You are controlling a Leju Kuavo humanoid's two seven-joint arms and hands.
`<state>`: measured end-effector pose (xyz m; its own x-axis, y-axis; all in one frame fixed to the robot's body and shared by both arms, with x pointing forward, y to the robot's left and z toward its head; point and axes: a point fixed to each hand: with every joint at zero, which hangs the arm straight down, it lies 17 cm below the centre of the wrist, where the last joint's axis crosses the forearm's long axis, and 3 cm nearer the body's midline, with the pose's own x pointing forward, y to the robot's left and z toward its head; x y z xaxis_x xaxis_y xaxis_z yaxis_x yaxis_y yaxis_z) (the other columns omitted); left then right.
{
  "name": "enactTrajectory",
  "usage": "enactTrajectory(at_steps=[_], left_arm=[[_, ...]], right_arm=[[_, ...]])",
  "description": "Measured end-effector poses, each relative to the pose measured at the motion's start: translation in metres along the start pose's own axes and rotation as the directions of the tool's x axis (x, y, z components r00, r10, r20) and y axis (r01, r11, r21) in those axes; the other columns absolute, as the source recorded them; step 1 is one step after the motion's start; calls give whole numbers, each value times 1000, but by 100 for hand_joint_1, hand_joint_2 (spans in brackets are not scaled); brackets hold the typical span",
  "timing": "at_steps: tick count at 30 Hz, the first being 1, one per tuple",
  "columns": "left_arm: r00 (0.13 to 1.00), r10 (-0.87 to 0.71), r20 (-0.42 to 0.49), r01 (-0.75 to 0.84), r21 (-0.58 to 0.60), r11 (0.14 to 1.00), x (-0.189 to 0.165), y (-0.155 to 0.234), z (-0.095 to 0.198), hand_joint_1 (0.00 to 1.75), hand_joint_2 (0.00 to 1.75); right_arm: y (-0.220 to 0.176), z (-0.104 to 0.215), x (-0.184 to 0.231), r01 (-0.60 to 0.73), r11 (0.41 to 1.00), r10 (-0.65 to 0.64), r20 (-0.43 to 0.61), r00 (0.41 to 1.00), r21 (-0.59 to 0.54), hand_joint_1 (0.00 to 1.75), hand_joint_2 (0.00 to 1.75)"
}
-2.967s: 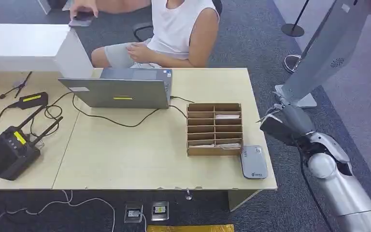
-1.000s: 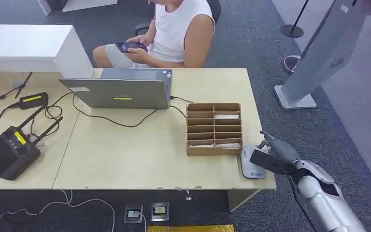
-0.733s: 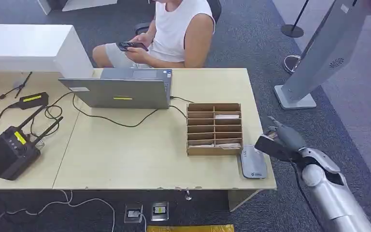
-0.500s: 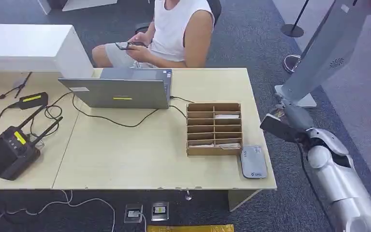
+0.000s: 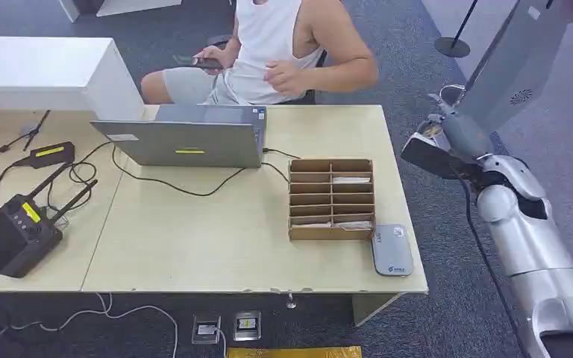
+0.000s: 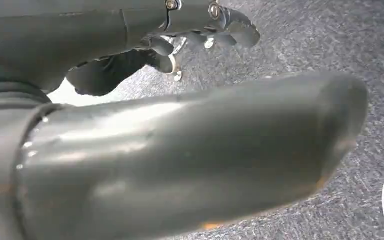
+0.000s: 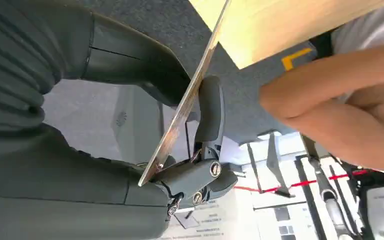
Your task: Pass the card to the sensor for recognition and then transmit it.
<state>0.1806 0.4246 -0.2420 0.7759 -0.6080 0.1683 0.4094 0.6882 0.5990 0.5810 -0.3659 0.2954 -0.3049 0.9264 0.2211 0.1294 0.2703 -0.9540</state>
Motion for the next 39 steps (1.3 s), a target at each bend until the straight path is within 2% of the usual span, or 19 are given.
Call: enactTrajectory(at_steps=[5,18,28,29,30,31,32,39], left_arm=[[1000,-8,14,8,5,1000,8,5,-2,0,0],[1000,-13,17,13,14,1000,14,9,-4,0,0],[1000,-13,17,12,15,1000,15,10,-4,0,0],[1000,-13,17,12,15,1000,15,10,-4,0,0],[1000,-13,17,12,15,1000,15,10,-4,0,0],[1000,-12,17,12,15,1000,15,10,-4,0,0],[1000,-11,17,11,15,1000,15,10,-4,0,0],[1000,-7,16,6,14,1000,15,9,-4,0,0]], right_arm=[[-5,-14,18,-22,999,23,21,1000,-23,175,175],[-37,-59,42,-65,973,65,-6,998,-221,175,175],[11,-77,54,-43,989,40,-20,999,-140,175,175],[15,-77,54,-39,990,36,-23,999,-133,157,175],[18,-77,54,-35,991,32,-25,999,-127,45,175],[23,-77,53,-24,993,20,-33,999,-118,45,175],[27,-77,52,-9,994,4,-42,999,-113,0,175],[48,-73,46,8,997,-13,-67,998,-83,0,175]])
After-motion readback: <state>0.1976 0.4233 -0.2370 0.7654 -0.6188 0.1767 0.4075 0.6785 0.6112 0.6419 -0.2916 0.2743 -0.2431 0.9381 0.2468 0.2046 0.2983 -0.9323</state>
